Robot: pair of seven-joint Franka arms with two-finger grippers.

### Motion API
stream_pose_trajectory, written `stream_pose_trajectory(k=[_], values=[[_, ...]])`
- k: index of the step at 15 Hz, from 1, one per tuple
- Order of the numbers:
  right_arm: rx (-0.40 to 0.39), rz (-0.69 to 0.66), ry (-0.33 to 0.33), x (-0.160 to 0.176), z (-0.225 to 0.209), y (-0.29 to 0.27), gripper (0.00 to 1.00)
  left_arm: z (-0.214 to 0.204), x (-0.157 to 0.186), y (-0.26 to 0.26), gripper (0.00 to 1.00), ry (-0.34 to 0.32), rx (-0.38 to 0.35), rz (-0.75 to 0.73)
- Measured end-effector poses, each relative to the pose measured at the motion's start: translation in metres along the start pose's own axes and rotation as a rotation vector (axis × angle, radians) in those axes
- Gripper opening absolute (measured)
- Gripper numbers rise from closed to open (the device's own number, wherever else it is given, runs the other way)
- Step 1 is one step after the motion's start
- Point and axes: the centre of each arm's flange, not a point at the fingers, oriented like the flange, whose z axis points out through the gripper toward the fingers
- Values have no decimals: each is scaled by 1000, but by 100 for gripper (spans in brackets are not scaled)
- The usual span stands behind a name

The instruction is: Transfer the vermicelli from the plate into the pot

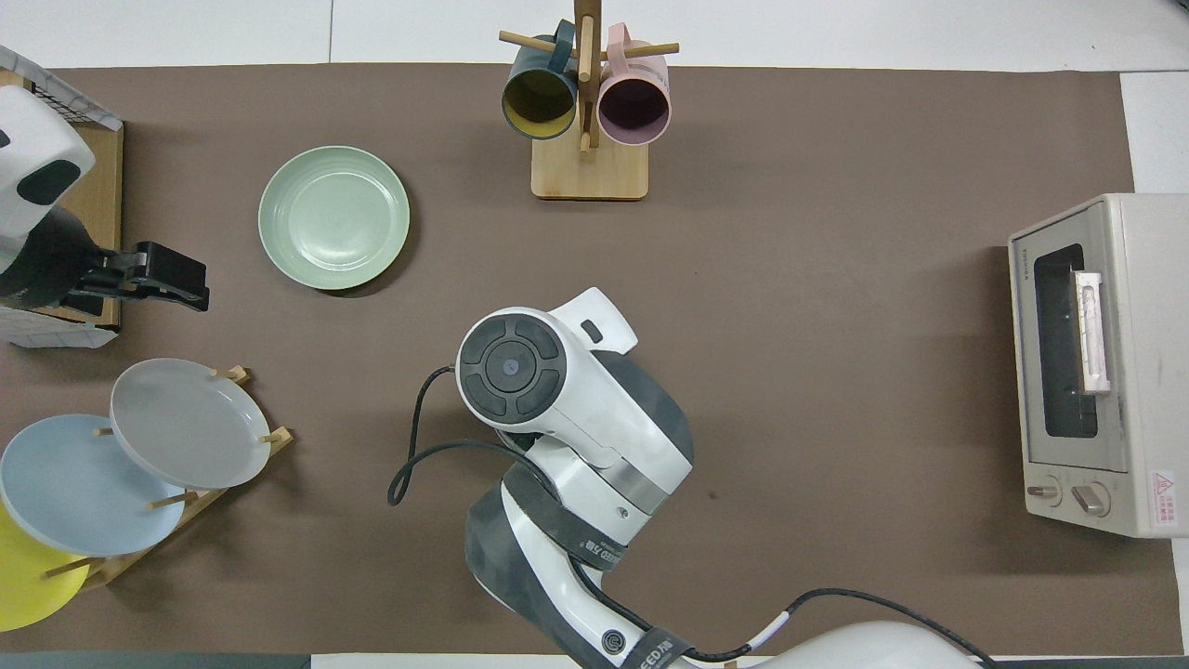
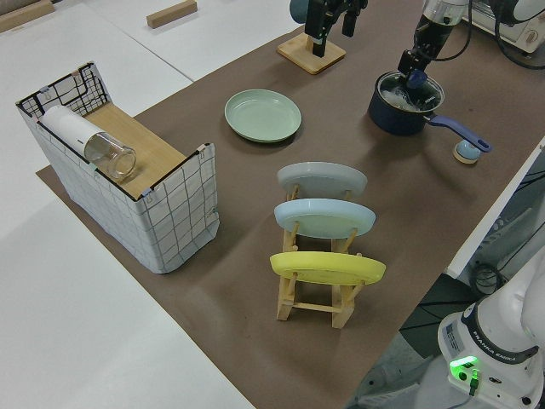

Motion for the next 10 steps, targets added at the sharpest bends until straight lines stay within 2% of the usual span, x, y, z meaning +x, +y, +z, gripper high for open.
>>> stream_pose_trajectory(k=[4, 10], values=[[-4, -10, 11, -2, 0, -1, 66, -2, -1, -4, 100, 3, -1, -7], [-41, -29, 72, -12, -2, -8, 66, -2, -1, -2, 100, 4, 0, -2]])
